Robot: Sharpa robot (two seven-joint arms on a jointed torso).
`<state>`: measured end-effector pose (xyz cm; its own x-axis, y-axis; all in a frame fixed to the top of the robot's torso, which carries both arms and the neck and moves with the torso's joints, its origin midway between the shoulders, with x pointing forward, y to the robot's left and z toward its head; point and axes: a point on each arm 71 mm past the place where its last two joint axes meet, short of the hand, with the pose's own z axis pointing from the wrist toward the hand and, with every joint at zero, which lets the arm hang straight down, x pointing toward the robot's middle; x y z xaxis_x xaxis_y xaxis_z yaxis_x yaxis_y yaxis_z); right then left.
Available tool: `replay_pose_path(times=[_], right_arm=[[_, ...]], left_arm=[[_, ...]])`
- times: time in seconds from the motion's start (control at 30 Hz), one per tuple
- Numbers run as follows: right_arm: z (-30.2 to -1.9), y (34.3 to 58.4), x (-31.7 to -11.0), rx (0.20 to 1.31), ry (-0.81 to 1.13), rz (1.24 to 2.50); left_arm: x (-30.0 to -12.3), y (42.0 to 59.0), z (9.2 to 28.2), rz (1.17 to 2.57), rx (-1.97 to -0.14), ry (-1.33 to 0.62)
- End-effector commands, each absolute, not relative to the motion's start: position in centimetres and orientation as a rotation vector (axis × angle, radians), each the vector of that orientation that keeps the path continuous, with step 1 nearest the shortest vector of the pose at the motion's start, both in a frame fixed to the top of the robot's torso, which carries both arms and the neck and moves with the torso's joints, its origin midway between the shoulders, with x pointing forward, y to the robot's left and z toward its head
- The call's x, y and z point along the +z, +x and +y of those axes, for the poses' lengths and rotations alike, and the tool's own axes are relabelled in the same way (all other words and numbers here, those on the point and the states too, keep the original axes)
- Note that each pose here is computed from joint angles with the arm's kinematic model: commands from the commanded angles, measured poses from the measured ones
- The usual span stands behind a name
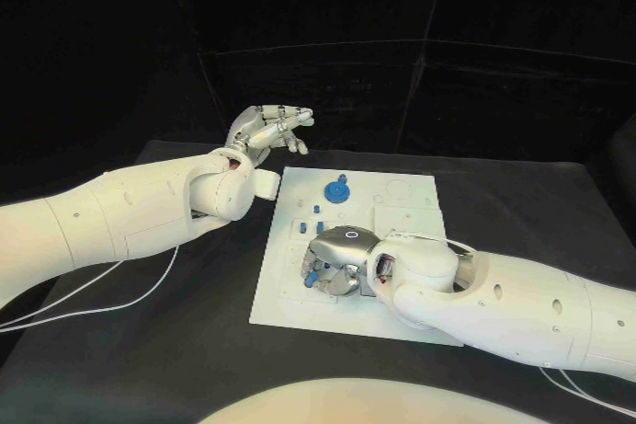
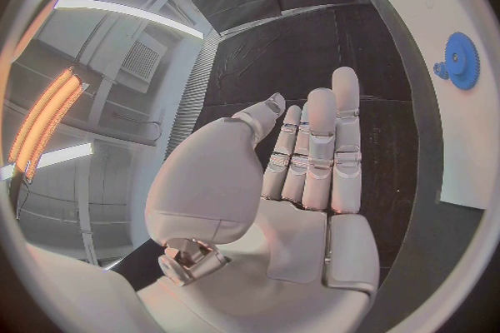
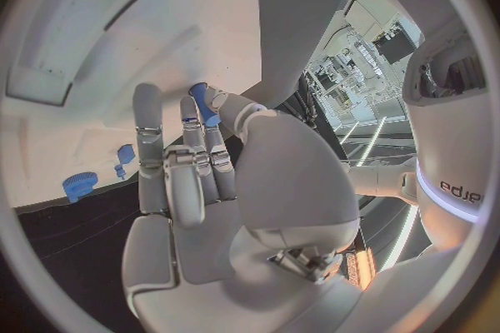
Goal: Assemble the parts on the task board
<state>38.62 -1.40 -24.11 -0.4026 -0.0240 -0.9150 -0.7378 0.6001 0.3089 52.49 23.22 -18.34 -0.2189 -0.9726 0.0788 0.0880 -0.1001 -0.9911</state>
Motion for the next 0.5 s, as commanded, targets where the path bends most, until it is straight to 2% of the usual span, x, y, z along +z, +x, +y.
replay_pose_path(times=[0.03, 0.5], right_arm=[[-1.33, 38.63, -23.94, 0.903, -0.609, 1.804], [-1.4, 38.67, -23.0, 0.983, -0.51, 1.704]], left_arm=[[-18.19, 52.49, 23.15, 1.246, -1.494, -1.087], [-18.21, 52.48, 23.16, 1.249, -1.495, -1.088]])
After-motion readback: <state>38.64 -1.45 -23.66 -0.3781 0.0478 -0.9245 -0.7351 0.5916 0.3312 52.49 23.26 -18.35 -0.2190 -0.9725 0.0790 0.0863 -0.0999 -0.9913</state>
